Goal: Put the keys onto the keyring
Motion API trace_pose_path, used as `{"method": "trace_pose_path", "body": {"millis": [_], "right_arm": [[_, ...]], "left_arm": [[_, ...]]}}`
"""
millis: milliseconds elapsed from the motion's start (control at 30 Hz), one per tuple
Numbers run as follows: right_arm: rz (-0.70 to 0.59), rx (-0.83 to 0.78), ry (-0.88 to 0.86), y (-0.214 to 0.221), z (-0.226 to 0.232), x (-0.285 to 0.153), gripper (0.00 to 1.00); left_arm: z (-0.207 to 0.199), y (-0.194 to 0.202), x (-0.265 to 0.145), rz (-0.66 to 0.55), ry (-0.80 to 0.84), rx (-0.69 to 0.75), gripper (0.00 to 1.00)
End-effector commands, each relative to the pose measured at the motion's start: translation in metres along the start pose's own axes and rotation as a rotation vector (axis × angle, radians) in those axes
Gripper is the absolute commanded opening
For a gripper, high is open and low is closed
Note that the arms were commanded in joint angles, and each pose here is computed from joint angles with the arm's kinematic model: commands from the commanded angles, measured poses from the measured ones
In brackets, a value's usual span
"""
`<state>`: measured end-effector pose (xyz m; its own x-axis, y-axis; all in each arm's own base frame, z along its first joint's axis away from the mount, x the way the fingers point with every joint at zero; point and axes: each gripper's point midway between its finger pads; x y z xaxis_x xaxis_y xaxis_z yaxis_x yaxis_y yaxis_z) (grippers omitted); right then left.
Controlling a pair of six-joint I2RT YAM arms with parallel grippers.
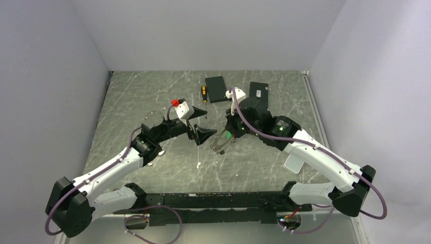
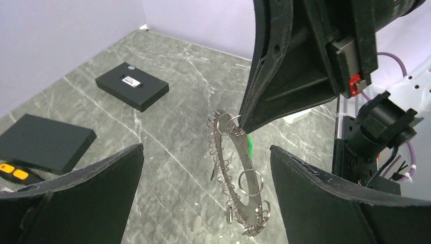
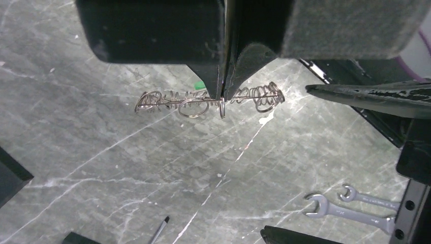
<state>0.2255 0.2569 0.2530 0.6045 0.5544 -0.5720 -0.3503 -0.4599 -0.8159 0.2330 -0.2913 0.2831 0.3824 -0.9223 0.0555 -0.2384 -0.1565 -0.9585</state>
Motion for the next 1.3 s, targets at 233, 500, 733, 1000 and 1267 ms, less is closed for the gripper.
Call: {"method": "trace_pose_path", "body": {"millis": [233,500,733,1000,1267], "right_arm": [[0.020,0.198,-0.161,-0.032,0.002,-0.008,0.00],[0.048,0.197,-0.197,-0.032,0.002,-0.011,0.00],[0.069,0.183,-0.203,-0.028,0.000,-0.016,0.00],[0.094,0.192,-0.246,-0.022,0.003,-0.026,0.00],[0.140,0.171,-0.267,-0.013,0.004,-0.027,0.00]], "left_arm": [[0.019,0.016,0.031,-0.026,-0.081,0.026,0.99],[0.007,0.029,0.045,0.026,-0.031,0.102,0.56],[0.014,0.037,0.051,0.070,-0.041,0.161,0.13],[0.026,0.038,0.042,0.107,-0.103,0.267,0.08],[0.025,0.045,0.038,0.146,-0.077,0.437,0.09]]}}
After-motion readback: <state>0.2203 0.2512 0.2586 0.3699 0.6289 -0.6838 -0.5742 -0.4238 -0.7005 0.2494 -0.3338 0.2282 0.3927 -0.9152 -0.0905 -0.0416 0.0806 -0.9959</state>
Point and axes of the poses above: each gripper's point midway between its finger pads, its own x axis out along the fingers, its own z axis along the line the jaws close on, y = z × x, and after that the axes turned 14 degrees about -x, right-handed
